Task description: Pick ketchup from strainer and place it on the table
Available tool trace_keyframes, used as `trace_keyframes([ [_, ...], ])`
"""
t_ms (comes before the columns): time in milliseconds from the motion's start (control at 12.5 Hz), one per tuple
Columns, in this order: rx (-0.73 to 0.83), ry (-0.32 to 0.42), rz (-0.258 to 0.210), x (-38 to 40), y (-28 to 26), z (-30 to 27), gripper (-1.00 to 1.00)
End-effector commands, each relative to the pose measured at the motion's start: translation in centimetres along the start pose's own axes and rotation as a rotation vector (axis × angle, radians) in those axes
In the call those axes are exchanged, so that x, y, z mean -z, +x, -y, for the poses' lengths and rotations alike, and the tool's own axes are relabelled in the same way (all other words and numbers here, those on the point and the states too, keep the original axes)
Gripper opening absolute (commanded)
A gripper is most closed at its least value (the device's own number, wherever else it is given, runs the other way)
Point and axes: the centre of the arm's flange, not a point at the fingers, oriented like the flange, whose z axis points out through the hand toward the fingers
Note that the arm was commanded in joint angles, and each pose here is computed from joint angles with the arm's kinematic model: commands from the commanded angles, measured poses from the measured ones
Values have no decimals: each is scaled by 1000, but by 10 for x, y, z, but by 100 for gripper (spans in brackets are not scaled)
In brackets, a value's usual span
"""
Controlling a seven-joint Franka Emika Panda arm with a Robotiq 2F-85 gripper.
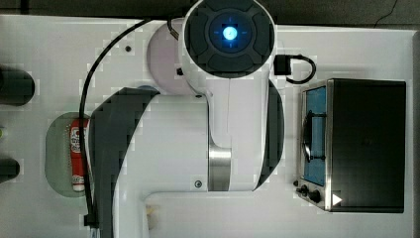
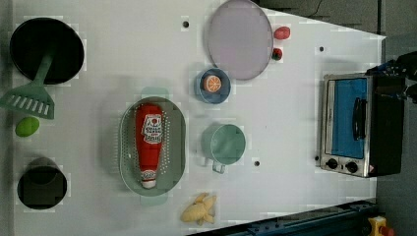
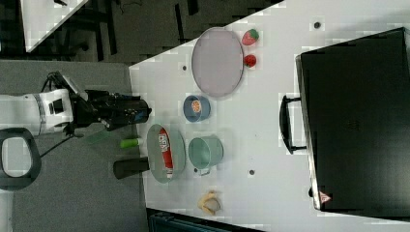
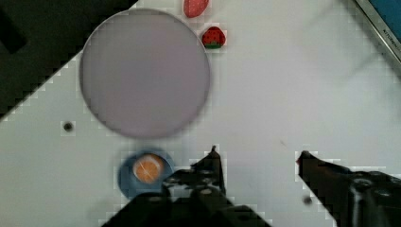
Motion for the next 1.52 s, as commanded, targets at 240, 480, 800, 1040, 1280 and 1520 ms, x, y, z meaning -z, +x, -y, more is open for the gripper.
trace_keyframes([
  [240, -50, -84, 58, 34, -68, -63, 100],
  [480, 89, -97, 44, 13, -107, -2, 100],
  [800, 296, -93, 31, -24, -178, 80, 100],
  [1040, 431, -50, 32, -56, -229, 130, 100],
  [1280, 552, -23, 86, -99, -280, 167, 100],
  [1520, 600, 33, 122, -147, -312, 187, 100],
])
